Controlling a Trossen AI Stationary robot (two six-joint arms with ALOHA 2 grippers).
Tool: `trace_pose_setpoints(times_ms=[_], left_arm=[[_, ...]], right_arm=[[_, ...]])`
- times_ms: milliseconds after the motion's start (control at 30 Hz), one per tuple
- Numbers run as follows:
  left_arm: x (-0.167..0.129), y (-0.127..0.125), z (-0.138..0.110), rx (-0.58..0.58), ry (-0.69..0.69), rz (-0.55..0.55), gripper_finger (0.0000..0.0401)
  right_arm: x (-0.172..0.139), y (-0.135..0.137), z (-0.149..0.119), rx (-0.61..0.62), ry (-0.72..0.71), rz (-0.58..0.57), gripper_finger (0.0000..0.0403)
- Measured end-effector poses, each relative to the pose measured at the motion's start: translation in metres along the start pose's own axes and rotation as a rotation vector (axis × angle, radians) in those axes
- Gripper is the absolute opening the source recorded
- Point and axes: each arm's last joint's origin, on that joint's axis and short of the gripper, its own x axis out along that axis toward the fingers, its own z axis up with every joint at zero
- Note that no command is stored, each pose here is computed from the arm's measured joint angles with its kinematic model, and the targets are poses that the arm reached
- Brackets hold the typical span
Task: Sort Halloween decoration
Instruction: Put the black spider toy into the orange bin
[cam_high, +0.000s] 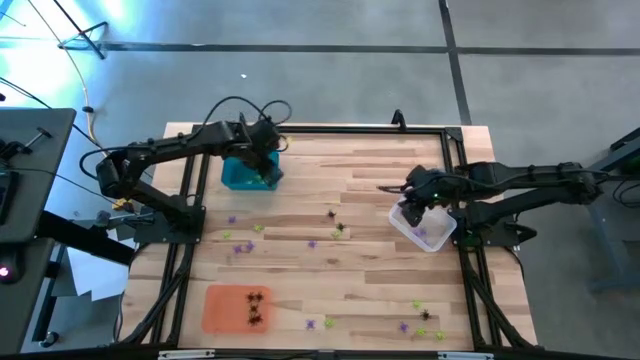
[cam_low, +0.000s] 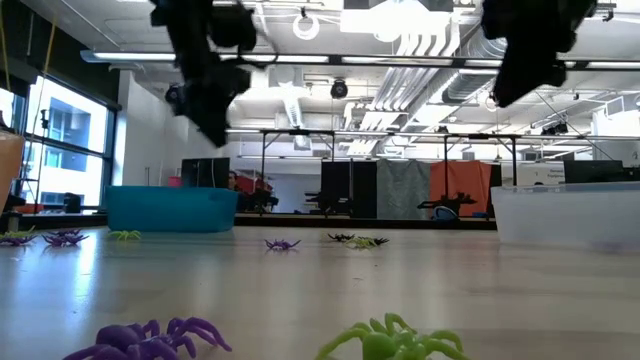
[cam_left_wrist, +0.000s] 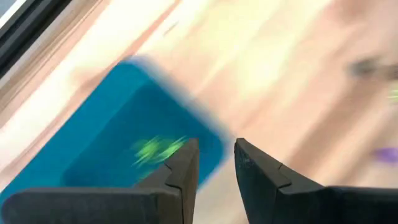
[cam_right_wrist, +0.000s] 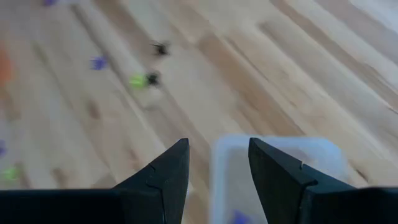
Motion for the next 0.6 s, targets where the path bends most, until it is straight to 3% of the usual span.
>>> trace_pose_setpoints(times_ms=[133,300,600], left_arm=[[-0.015,-0.034,0.009,0.075,-0.111,-0.141,0.0086],[-0.022,-0.08,-0.003,0.185,-0.155,-0.24,0.0083],[-0.034,-0.132,-0.037,0.322,-0.167,-0.285,0.0082]], right_arm=[[0.029,0.021,0.008,-0.107,0.003,0.015,0.0162],[0.083,0.044,0.016,-0.269,0.024,0.006,0.0162],[0.174,0.061,0.031,-0.407,-0.039,0.154,0.0162]])
